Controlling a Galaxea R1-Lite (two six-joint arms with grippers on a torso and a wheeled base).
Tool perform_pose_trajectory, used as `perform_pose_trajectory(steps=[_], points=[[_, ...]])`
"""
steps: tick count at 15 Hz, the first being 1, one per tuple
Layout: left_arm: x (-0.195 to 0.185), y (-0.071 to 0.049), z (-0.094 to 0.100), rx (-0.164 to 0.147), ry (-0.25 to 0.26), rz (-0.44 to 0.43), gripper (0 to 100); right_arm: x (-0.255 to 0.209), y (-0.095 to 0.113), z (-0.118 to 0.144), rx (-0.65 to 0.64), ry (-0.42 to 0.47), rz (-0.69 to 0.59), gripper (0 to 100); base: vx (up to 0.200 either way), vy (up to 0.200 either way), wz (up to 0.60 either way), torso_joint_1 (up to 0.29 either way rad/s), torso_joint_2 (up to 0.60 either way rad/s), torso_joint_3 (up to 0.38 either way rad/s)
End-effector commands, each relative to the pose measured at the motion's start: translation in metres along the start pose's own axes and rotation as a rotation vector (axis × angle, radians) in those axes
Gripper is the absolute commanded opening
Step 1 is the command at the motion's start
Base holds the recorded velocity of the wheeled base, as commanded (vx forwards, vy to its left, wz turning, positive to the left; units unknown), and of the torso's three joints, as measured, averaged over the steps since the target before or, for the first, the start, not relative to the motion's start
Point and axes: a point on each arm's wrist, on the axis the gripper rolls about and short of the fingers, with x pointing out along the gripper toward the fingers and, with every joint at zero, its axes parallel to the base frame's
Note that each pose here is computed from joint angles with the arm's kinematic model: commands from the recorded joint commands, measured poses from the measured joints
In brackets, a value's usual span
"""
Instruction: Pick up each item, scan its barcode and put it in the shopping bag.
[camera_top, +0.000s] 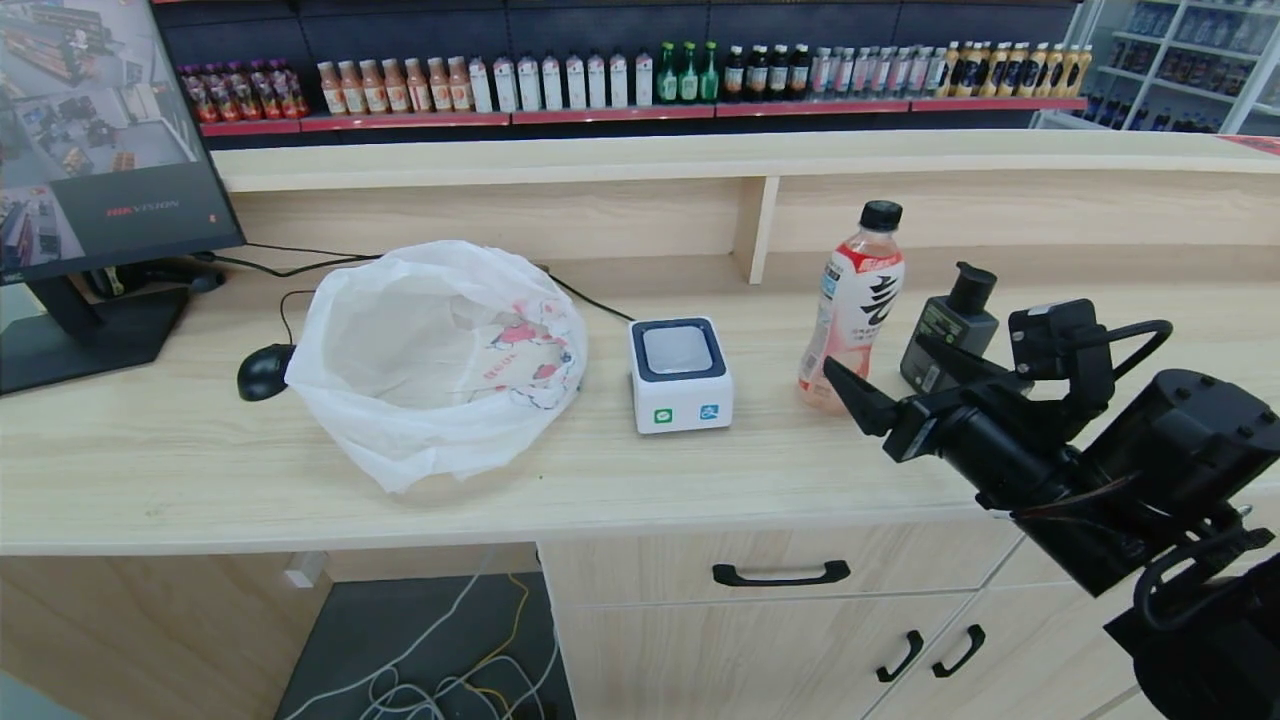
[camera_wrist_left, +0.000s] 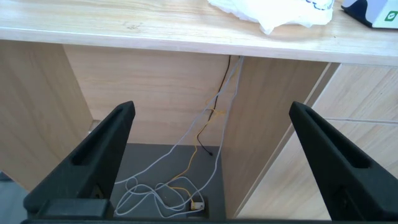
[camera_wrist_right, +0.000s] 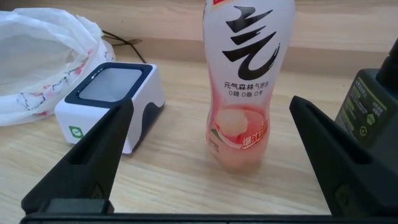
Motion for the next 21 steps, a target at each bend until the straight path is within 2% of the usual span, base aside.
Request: perform_pose_trajectory(steps=[1,10,15,21], points=[[0.0,0.0,0.0,-0.001,0.0,0.001,100,0.002,-0.004,0.0,-0.004,-0.005,-0.015,100,0.0,0.0,0.0,0.0,0.0,0.0],[0.0,0.0,0.0,-0.001,0.0,0.001,100,0.022,-0.014,-0.011,0.037,-0.005,-0.03,100,0.0,0.0,0.0,0.0,0.0,0.0],[0.0,0.0,0.0,-0.001,0.0,0.001,100,0.043,-0.025,-0.029,0.018,0.011,-0.024,100,0.0,0.0,0.0,0.0,0.0,0.0],[0.0,0.0,0.0,-0.001,0.0,0.001,100,0.066,-0.033,-0.037,0.014,-0.023,-0.042,100,0.0,0.0,0.0,0.0,0.0,0.0]])
